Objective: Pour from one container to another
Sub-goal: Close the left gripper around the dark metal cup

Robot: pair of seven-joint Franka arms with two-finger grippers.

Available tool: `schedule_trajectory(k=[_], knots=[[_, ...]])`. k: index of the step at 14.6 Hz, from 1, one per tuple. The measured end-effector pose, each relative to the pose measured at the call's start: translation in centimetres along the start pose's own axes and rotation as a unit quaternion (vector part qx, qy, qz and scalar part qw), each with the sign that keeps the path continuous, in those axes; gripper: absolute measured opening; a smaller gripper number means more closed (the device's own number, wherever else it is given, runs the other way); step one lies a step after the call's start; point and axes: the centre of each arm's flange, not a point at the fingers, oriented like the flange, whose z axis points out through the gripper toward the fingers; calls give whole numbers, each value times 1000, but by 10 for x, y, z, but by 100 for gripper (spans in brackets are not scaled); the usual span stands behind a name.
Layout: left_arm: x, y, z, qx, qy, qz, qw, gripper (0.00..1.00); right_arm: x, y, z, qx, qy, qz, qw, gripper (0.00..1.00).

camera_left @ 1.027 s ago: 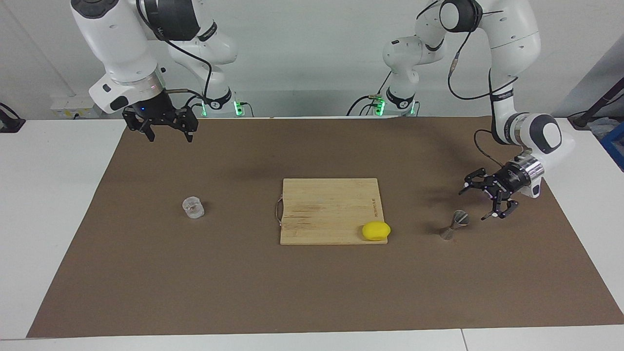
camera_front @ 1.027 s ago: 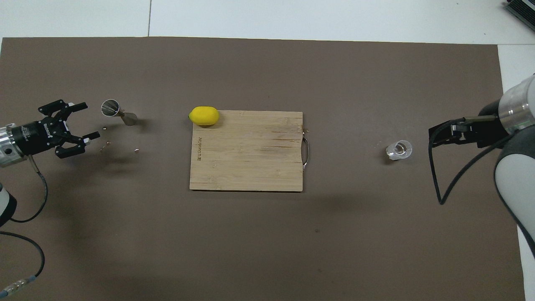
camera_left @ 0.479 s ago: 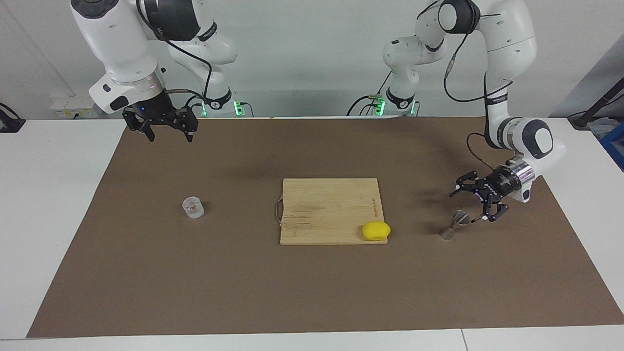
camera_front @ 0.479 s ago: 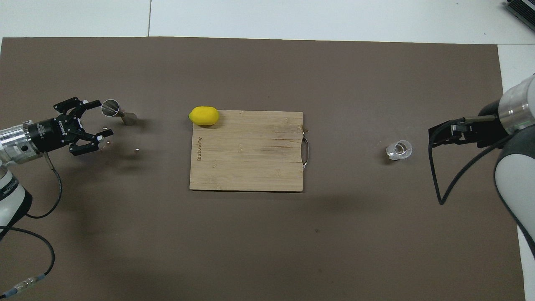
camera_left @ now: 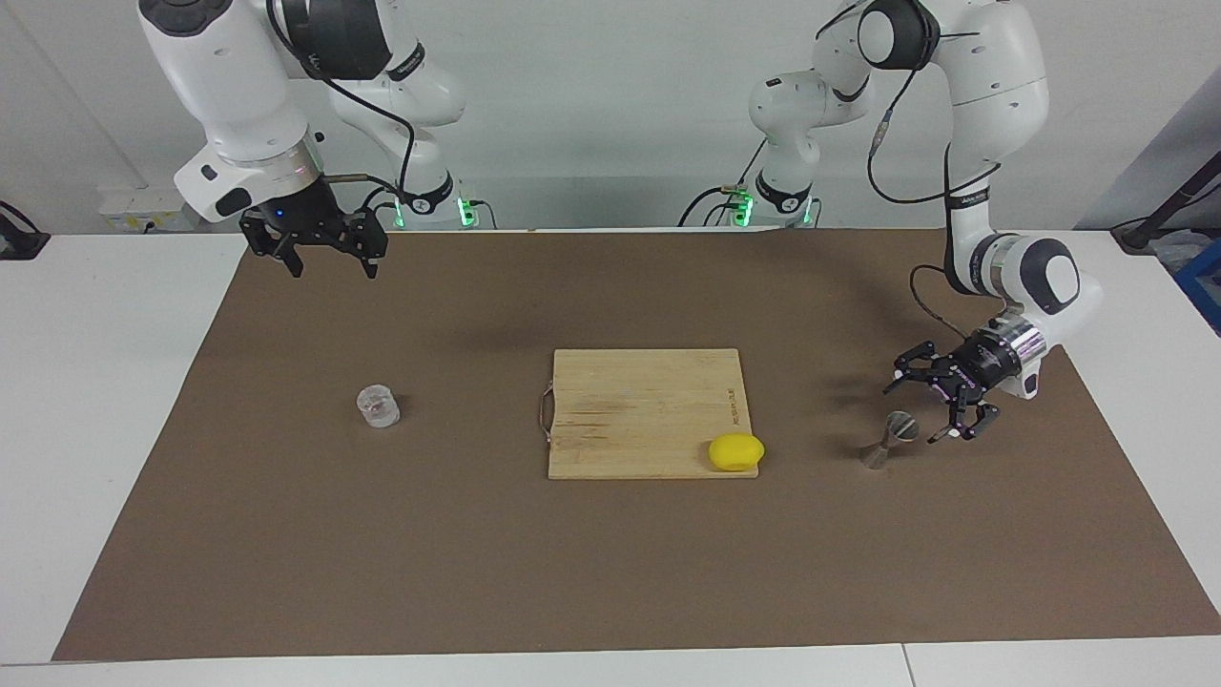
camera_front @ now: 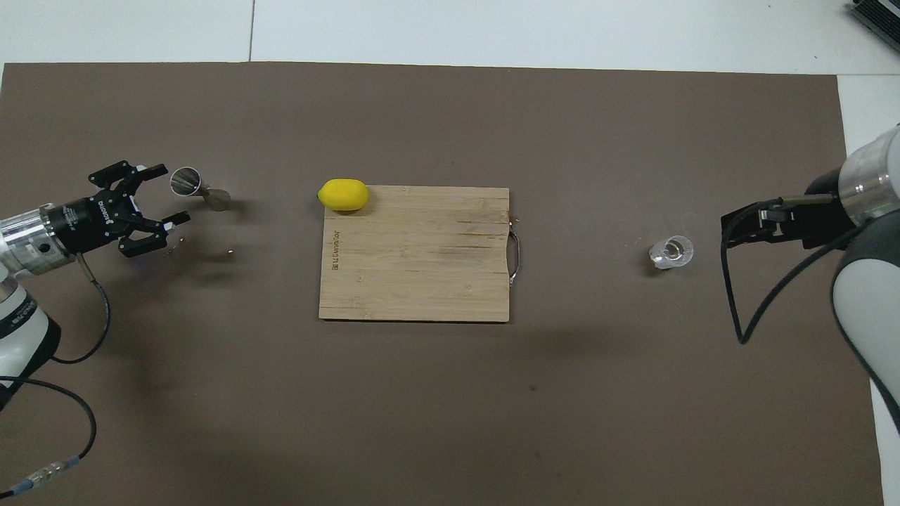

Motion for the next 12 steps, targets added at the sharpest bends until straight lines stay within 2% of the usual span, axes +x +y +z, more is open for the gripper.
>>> schedule_trajectory(k=[5, 12], knots=[[0, 0, 7, -7, 1, -1, 1000, 100, 0, 0, 0, 0, 0, 0, 1000, 100], [2, 3, 6, -24, 3, -6, 1000, 93, 0, 0, 0, 0, 0, 0, 1000, 100]])
